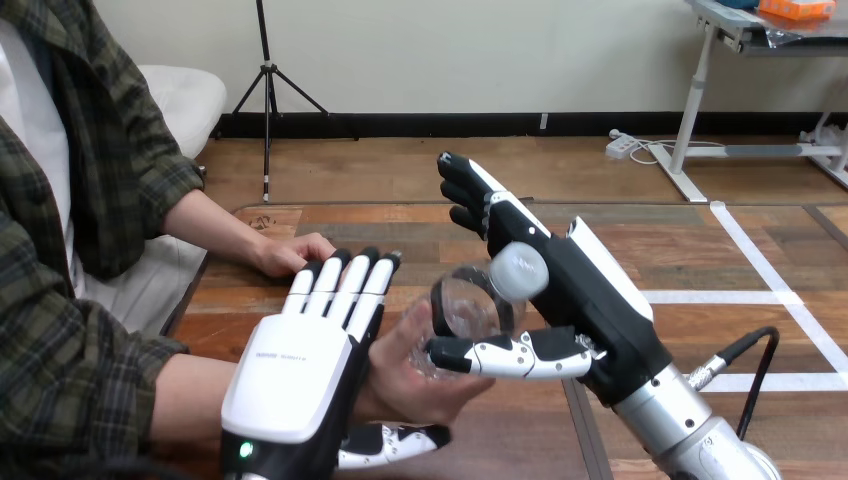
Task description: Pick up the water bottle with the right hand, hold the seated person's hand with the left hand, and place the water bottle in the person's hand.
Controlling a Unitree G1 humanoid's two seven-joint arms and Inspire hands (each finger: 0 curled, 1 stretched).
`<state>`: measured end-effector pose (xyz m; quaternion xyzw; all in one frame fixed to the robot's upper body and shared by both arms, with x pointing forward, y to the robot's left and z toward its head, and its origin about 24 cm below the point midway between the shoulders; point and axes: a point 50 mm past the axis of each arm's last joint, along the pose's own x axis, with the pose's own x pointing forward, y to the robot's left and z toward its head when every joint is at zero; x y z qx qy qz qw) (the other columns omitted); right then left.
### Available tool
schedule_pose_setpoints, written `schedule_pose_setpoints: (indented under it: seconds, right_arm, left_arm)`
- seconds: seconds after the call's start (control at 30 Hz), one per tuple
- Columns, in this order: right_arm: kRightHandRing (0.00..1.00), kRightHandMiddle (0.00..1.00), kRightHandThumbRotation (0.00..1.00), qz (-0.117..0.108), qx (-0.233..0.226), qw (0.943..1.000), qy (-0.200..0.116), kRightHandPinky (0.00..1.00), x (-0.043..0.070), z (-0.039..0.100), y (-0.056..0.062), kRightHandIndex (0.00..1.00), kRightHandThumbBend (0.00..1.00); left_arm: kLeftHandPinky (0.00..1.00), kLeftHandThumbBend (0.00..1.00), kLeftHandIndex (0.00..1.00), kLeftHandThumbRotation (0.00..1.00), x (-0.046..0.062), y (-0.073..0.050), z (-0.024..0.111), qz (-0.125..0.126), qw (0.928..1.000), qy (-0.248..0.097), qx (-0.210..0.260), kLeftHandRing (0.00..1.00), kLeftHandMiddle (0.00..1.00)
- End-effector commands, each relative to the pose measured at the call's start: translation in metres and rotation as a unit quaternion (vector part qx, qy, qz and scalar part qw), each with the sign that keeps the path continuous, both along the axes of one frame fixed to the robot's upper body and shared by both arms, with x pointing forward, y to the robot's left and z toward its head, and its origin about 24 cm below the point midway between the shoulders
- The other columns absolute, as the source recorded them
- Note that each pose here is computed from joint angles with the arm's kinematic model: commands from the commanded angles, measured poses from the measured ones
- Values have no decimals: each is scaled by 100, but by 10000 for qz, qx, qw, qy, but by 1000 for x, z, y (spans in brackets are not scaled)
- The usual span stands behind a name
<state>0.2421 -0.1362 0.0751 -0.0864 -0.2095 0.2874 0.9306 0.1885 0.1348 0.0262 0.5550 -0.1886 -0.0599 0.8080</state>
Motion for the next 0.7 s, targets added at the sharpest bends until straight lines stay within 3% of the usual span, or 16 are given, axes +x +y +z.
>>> schedule_pose_setpoints:
  seconds: [0.0, 0.27, 0.67]
  right_arm:
    - [99, 99, 20, -103, 224, 9993, -283, 99, 1, 11, -1, 96, 79]
    - [97, 97, 19, -300, 453, 9980, -319, 96, -3, 10, -3, 94, 76]
    - [89, 90, 21, -852, 1111, 9891, -458, 84, -10, 5, -2, 87, 63]
  left_arm:
    - [100, 88, 100, 56, 7, -6, 9, -390, 9945, -814, -533, 100, 100]
    - [97, 75, 100, 70, 1, -13, 4, -584, 9800, -1364, -1328, 100, 100]
    - [95, 59, 100, 94, -10, -32, -2, -918, 9468, -1358, -2770, 100, 100]
